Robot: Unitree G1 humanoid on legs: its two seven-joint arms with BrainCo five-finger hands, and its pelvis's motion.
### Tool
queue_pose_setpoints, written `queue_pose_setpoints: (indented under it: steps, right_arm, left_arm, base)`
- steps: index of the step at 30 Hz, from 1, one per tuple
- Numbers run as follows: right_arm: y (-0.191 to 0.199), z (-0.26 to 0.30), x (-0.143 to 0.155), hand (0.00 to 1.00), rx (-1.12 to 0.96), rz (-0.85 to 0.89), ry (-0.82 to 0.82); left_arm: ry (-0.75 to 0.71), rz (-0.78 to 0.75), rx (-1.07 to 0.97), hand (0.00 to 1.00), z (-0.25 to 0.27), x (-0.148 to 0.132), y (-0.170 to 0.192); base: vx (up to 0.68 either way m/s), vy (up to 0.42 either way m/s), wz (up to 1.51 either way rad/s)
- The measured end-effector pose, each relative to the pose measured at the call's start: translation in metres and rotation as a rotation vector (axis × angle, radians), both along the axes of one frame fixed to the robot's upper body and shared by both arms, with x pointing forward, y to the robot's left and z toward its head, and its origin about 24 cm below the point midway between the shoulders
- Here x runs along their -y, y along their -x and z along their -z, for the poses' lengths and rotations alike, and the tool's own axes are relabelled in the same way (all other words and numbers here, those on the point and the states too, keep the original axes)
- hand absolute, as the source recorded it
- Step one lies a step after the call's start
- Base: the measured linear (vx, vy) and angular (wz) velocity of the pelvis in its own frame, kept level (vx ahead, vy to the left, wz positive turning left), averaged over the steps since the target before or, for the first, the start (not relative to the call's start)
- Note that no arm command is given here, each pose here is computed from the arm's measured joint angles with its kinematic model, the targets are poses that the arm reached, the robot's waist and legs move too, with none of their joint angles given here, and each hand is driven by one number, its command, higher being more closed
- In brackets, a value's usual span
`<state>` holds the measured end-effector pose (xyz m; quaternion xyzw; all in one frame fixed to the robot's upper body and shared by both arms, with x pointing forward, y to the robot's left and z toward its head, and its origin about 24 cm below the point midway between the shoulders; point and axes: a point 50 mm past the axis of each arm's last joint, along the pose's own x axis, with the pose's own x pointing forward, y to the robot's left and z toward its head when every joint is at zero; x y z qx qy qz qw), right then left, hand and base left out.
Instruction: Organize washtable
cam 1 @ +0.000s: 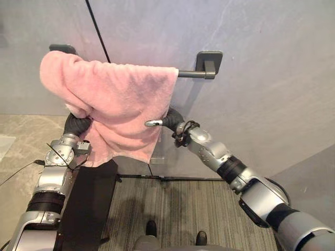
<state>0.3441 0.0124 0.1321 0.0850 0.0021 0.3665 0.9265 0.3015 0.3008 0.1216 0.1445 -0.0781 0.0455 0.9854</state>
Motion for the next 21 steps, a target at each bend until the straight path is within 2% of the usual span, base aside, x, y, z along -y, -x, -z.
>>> queue_pose_setpoints:
  steps: [1,5,10,15,19,21]
  right_arm:
    - [0.001,-0.004,-0.007,1.00,0.010,-0.012,-0.004]
    - [0.005,-0.015,-0.026,1.00,0.041,-0.051,-0.018]
    - [0.005,-0.023,-0.027,1.00,0.111,-0.035,0.010]
    - [-0.012,-0.039,-0.001,1.00,0.157,0.106,-0.029]
    - [-0.011,-0.041,0.028,1.00,0.206,0.141,-0.041]
    - [-0.011,-0.040,0.038,1.00,0.207,0.167,-0.059]
  left_arm:
    - [0.002,-0.008,0.003,1.00,0.000,0.000,0.000]
    - [0.010,-0.006,0.011,1.00,-0.002,0.001,-0.001]
    - [0.009,0.001,0.028,1.00,-0.006,0.006,-0.005]
    - [0.038,0.025,0.040,1.00,-0.005,0.016,-0.007]
    - [0.033,0.008,0.084,1.00,-0.017,0.006,0.000]
    - [-0.024,0.086,0.124,1.00,-0.036,0.007,0.006]
  base:
    - [-0.01,0.000,0.05]
    - [0.00,0.000,0.02]
    - [0.00,-0.001,0.02]
    - [0.00,0.000,-0.01]
    - [-0.01,0.000,-0.01]
    - [0.00,0.000,0.00]
